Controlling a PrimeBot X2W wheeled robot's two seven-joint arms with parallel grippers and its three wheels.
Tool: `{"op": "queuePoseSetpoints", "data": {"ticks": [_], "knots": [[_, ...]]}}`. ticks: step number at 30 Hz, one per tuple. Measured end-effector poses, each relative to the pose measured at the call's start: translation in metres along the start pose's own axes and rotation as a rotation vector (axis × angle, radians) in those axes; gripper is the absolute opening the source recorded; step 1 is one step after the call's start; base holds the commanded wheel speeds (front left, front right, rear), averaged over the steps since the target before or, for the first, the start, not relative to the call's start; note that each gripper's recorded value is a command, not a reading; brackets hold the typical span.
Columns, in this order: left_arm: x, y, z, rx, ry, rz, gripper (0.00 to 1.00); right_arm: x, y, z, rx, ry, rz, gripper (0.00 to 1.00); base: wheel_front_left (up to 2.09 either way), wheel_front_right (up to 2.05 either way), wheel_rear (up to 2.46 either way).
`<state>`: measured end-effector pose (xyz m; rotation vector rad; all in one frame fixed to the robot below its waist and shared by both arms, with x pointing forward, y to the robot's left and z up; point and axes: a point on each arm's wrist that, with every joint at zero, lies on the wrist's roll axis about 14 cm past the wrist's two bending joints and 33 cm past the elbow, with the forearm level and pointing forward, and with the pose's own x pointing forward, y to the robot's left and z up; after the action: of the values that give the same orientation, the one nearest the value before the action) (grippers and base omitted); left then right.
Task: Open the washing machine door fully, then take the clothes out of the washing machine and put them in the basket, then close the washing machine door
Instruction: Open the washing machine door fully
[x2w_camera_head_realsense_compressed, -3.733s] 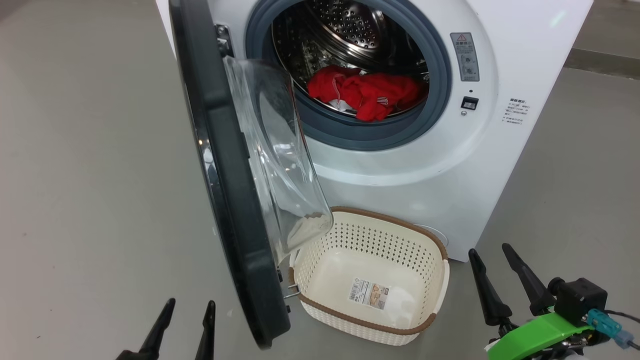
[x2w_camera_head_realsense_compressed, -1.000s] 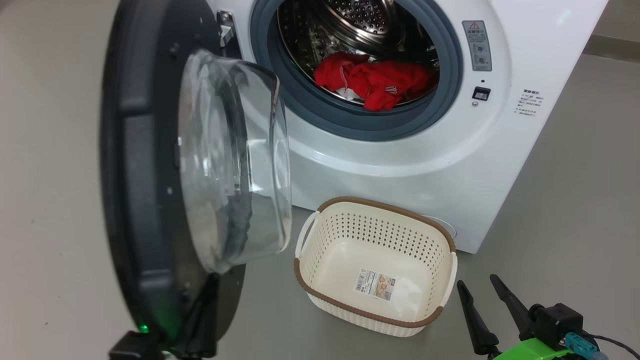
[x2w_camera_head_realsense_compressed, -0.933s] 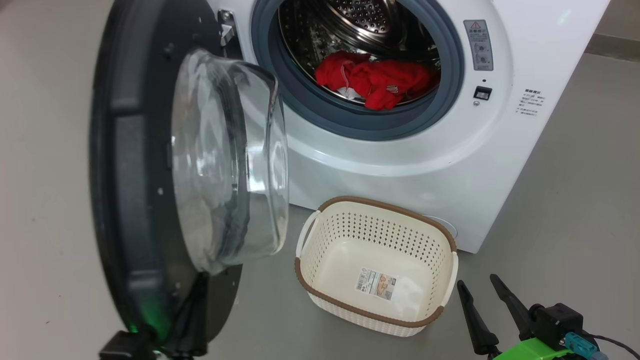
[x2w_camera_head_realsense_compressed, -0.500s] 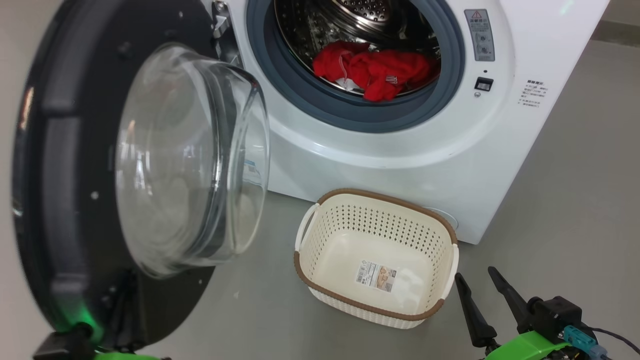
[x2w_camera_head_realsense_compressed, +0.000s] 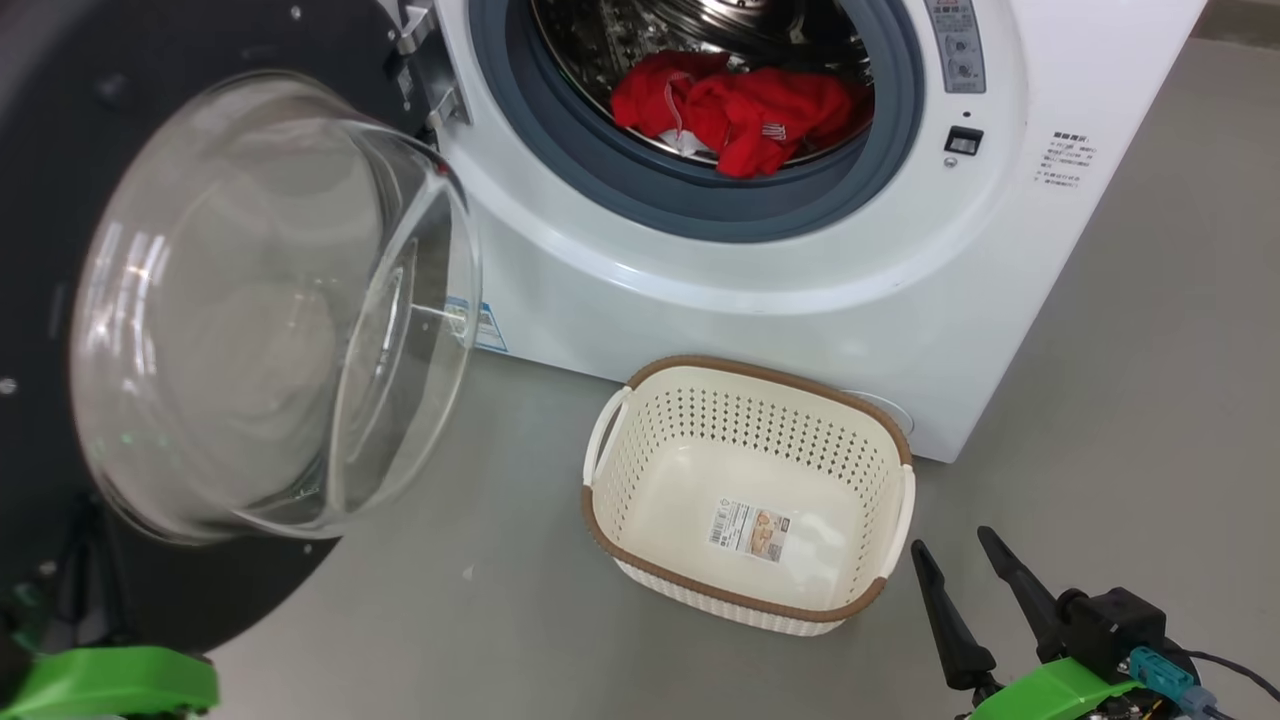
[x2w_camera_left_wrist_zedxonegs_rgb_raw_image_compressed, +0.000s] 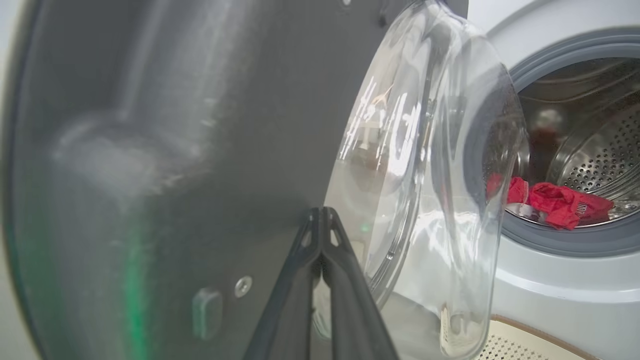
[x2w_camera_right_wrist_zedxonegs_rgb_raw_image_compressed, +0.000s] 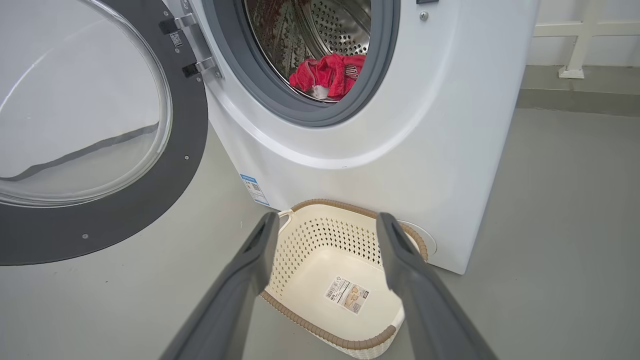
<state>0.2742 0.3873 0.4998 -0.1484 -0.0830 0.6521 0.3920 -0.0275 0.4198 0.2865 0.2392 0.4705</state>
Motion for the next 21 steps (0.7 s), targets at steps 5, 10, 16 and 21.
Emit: {"op": "queuePoseSetpoints", "data": {"ticks": [5, 10, 16, 21], "knots": [[0.012, 0.016, 0.006, 0.012, -0.011, 0.055, 0.0, 0.003, -0.003, 0.0, 0.0, 0.001, -0.001, 1.0, 0.0, 0.0, 0.0], [0.024, 0.032, 0.012, 0.019, -0.023, 0.101, 0.0, 0.005, -0.005, -0.002, 0.001, 0.007, -0.001, 1.0, 0.0, 0.0, 0.0], [0.039, 0.043, 0.013, 0.037, -0.016, 0.135, 0.0, 0.014, -0.008, 0.0, 0.0, -0.002, 0.002, 1.0, 0.0, 0.0, 0.0], [0.052, 0.051, 0.013, 0.045, -0.007, 0.164, 0.0, 0.02, -0.013, -0.002, -0.004, 0.004, 0.0, 1.0, 0.0, 0.0, 0.0]]}}
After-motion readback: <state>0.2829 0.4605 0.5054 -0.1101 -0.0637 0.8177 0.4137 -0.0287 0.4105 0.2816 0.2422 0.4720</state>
